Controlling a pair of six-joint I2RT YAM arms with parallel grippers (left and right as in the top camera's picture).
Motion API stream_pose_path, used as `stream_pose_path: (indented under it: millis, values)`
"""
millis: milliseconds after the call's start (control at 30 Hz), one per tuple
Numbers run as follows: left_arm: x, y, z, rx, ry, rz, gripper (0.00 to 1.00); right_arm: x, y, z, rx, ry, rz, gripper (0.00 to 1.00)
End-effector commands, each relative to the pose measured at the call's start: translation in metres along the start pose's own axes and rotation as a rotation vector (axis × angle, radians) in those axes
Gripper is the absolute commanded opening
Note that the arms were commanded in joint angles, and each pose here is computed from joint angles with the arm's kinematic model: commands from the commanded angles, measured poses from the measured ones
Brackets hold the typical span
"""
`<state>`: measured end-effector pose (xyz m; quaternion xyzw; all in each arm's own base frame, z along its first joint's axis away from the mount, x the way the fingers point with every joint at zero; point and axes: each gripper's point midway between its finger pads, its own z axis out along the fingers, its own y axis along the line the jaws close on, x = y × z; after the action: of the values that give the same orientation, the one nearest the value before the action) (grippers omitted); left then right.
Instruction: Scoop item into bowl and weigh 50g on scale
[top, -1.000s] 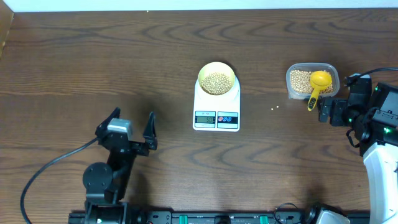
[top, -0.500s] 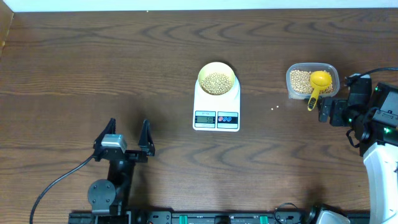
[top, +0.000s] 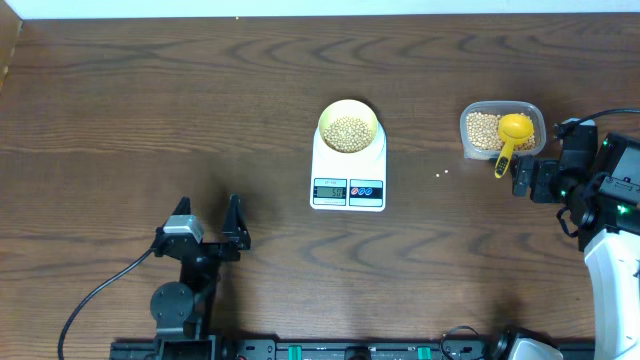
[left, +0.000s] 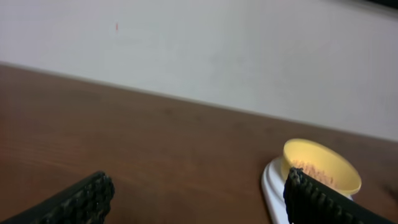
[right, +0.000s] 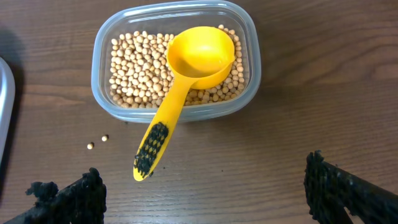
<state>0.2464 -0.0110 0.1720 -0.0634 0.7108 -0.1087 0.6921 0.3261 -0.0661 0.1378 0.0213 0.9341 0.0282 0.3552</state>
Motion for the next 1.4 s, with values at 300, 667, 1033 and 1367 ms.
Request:
stream_pose_path:
  millis: [300, 667, 1033, 1367]
  values:
    - [0.028, 0.01, -0.002, -0.044, 0.104, -0.017, 0.89, 0.001, 0.002, -0.001, -0.003, -0.001, -0.016, 0.99]
    - [0.032, 0.013, -0.002, -0.058, 0.121, 0.018, 0.89, 0.001, 0.002, -0.001, -0.003, -0.001, -0.016, 0.99]
    - [0.032, 0.013, -0.002, -0.057, 0.121, 0.017, 0.89, 0.001, 0.002, -0.001, -0.003, -0.001, -0.016, 0.99]
    - [0.032, 0.013, -0.002, -0.058, 0.123, 0.017, 0.89, 0.001, 0.002, -0.001, -0.003, -0.001, -0.016, 0.99]
